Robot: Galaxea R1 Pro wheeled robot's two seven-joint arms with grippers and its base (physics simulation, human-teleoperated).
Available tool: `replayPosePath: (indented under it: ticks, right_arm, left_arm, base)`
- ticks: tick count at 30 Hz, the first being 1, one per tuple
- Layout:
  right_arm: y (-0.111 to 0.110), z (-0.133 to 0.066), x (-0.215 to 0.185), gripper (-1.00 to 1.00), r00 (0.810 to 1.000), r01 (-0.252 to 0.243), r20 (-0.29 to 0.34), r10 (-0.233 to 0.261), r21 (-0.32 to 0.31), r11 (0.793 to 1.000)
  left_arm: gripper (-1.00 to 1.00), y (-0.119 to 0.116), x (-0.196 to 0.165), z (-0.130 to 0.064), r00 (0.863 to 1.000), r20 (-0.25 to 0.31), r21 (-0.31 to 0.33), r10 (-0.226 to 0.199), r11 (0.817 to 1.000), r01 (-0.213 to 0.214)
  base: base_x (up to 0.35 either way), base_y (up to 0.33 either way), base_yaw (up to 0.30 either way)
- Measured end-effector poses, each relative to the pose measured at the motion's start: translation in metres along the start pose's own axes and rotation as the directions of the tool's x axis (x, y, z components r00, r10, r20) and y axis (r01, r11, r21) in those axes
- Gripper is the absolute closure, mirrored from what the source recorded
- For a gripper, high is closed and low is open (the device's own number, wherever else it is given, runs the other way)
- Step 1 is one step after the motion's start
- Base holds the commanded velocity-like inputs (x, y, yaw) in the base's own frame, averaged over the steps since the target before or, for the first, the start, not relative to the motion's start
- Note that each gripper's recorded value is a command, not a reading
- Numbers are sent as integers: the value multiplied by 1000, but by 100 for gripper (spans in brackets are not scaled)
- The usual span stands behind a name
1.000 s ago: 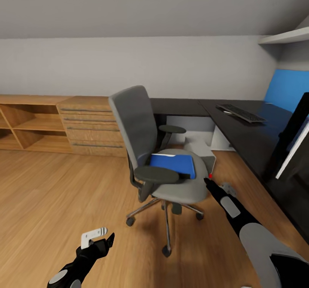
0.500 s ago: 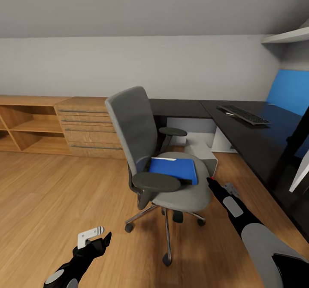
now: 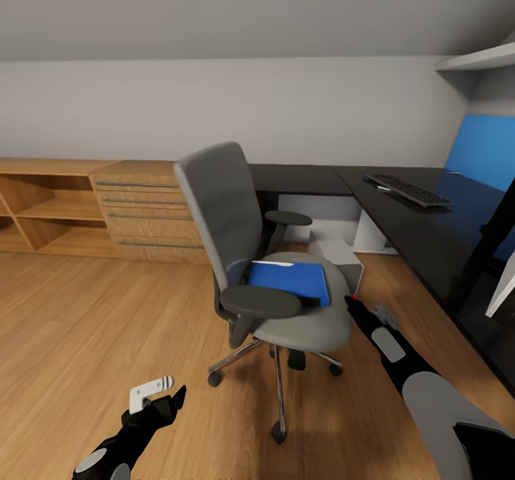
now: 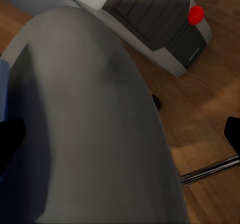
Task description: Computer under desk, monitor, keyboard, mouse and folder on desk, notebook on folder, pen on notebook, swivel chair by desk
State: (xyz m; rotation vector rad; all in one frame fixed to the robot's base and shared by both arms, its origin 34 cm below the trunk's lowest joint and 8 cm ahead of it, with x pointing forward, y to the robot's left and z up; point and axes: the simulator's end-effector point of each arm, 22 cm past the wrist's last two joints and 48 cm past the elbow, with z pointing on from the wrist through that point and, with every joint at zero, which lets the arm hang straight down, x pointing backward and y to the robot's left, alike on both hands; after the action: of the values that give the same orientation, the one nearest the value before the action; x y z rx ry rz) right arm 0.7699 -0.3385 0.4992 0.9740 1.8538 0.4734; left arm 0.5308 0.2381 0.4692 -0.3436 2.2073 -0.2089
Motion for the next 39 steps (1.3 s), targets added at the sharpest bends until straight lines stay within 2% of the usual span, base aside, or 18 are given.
replayPosePath:
  ticks: [13,32,39]
  right_arm:
    - [-23,7,18,-100,1000,0,0,0,0,1000]
    - [-23,7,18,-100,1000,0,1,0,-1,1000]
    - [-22,7,17,-100,1000,-1,3,1,-1,1000]
  left_arm:
    - [-100,9,26,12,1000,1,-1,-1,1000,1]
    - [-100,14,28,12,1000,-3,-10,4,1000,-4]
    - [-100,14,28,12,1000,-4,-11,4,1000,-4]
  base:
    - [0,0,0]
    - [57,26,3]
    - [3,1,207]
